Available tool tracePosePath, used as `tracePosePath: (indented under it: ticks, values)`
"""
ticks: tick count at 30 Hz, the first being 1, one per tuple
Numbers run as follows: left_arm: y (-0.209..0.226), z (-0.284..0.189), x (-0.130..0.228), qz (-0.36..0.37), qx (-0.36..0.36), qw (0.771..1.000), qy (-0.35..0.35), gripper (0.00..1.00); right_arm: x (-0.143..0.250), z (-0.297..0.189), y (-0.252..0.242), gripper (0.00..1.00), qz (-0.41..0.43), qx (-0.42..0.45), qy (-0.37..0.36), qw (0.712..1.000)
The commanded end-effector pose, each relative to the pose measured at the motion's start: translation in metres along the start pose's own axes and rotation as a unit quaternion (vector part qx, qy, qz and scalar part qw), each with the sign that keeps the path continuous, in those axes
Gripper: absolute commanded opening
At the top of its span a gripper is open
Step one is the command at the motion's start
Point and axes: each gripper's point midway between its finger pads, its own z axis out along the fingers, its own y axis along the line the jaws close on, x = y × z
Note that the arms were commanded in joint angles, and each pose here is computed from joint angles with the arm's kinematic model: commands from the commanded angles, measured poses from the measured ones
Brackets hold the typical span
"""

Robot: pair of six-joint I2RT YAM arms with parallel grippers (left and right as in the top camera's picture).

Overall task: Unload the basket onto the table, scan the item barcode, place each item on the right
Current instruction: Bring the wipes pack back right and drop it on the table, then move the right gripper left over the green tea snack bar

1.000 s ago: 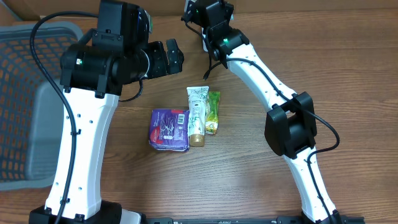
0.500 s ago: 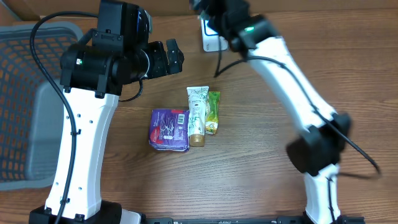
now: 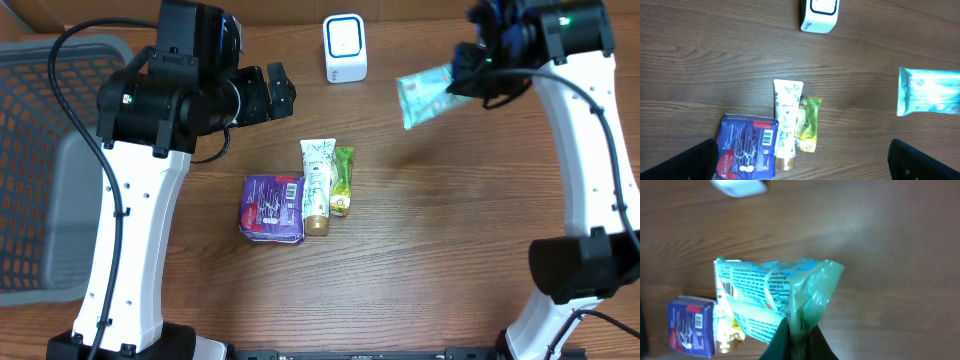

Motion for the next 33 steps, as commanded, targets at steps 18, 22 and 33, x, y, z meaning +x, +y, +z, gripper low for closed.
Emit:
tracePosePath:
  ticks: [18, 22, 33]
  values:
    - [0.001, -0.002, 0.0, 0.008, 0.001, 1.0, -0.001, 1.0, 0.072, 0.107, -0.156, 0.61, 0.24, 0.087, 0.112, 0.96]
    - [0.001, -0.002, 0.0, 0.008, 0.001, 1.0, -0.001, 1.0, 0.075, 0.105, -0.155, 0.64, 0.234, 0.086, 0.119, 0.961]
    - [0.001, -0.002, 0.0, 0.008, 0.001, 1.0, -0.001, 1.0, 0.076, 0.092, -0.057, 0.58, 0.102, 0.044, 0.12, 0.987]
